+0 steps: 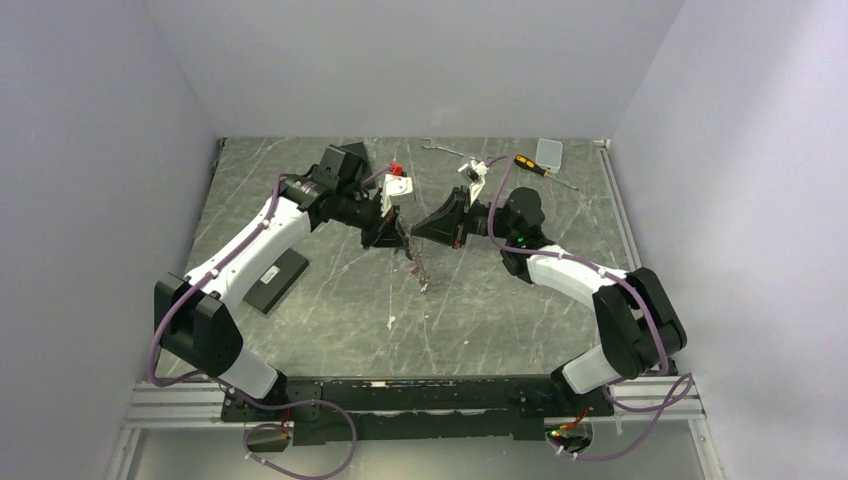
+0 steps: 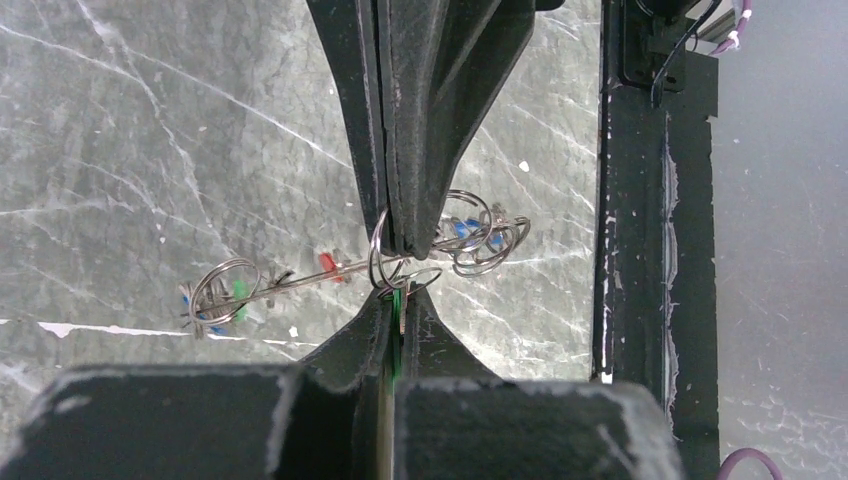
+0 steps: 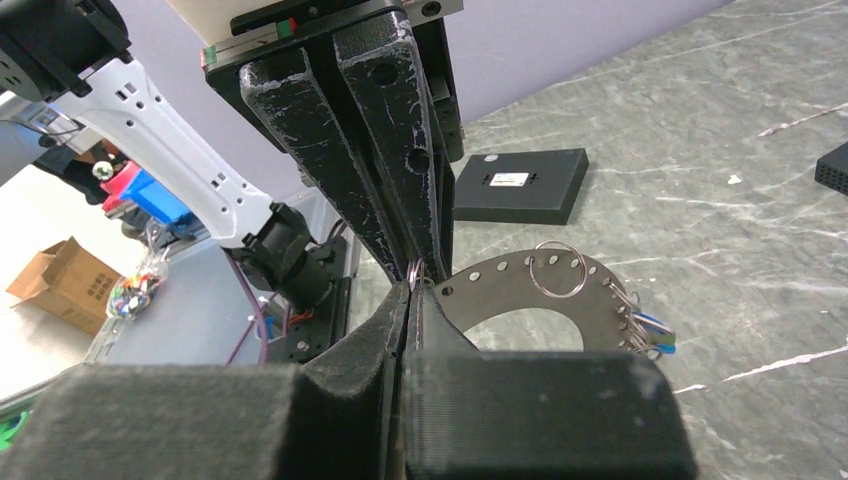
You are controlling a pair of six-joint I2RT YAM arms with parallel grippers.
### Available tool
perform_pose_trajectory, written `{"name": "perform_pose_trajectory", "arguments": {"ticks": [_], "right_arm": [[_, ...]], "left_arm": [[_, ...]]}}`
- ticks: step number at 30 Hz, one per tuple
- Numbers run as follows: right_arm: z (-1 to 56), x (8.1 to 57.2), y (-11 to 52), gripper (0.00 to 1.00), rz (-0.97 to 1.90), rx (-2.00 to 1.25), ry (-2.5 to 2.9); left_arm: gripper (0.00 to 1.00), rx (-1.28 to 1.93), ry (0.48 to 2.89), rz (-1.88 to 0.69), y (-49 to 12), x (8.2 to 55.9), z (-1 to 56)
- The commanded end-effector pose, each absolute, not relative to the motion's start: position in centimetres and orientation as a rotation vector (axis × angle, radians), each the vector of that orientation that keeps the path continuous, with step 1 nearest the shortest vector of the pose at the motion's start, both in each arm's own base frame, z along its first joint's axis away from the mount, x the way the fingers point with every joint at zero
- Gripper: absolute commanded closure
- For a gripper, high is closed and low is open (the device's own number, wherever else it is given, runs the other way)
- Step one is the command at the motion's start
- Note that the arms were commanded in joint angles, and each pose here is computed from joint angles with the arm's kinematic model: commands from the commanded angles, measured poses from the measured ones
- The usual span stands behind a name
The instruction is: Remove the keys from the keyring
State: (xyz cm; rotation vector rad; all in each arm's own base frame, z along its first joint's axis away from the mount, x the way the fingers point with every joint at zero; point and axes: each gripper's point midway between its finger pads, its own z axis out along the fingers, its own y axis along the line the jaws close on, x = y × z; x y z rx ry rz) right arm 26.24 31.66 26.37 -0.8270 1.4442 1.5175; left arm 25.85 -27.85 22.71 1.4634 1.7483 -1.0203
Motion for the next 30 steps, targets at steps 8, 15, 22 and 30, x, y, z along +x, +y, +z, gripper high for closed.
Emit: {"name": "perform_pose_trajectory", "arguments": {"ticks": [8,15,22,30], "right_arm": [[30.0,25.2,32.2,1.00,1.537,-0.829,1.254],[30.2,24.9,32.1,1.00,1.560,-0.802,1.237],[29.9,24.7,32.2,1.00,1.573,-0.809,1.235],[29.8,24.7,32.2,1.00,1.568,-0.812,1.234]], "left_arm": [[1.00,1.457,1.756,-1.191,-29.2,23.6,22.7],[1.00,1.439,1.752,-1.230,-29.6,23.5,22.7],[1.00,1.449,1.763,-1.220,-30.1,23.7,22.2],[1.00,1.484,1.787,-1.160,-30.0,23.6,21.1]]}}
